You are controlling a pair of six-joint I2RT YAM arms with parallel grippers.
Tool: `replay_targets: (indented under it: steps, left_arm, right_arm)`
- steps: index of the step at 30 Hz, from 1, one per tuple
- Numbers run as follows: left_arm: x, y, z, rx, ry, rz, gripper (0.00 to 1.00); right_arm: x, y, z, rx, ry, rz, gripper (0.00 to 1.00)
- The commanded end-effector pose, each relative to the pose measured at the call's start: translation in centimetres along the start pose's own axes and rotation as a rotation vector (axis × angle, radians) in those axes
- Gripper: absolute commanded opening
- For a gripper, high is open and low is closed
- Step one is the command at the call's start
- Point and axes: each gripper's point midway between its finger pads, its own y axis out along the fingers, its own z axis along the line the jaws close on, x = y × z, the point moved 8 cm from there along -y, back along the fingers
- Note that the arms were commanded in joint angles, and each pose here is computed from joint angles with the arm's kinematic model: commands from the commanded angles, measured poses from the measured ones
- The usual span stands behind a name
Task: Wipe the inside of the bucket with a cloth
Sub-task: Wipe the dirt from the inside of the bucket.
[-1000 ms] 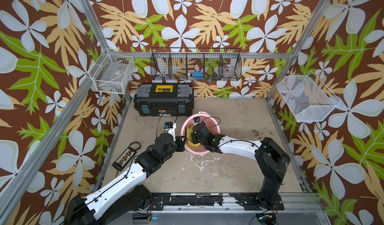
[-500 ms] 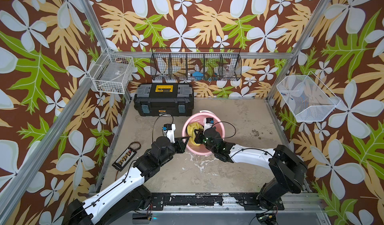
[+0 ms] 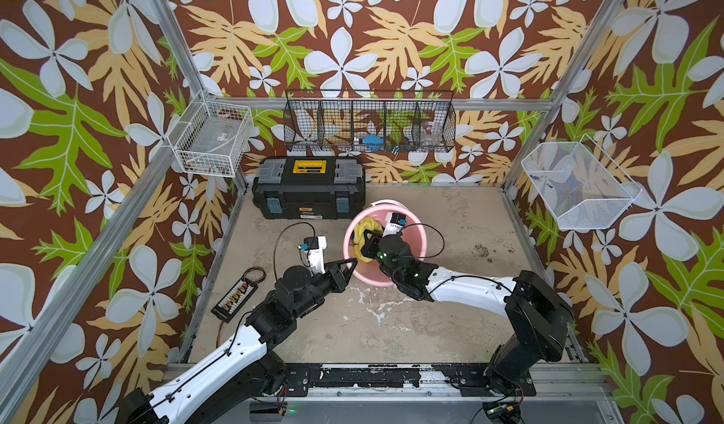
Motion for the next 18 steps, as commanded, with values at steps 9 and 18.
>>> replay_targets:
  steps: [9, 18]
  left_arm:
    - [-2.6, 0.0, 2.9, 0.152, -0.091, 0.136, 0.00]
    - [-2.5, 0.6, 3.4, 0.268, -0.088, 0.175, 0.00]
  right_arm:
    - [4.7, -0.9, 0.0, -0.031, 0.219, -0.291, 0.00]
    - [0.5, 1.5, 0.3, -0.006, 0.019, -0.004, 0.00]
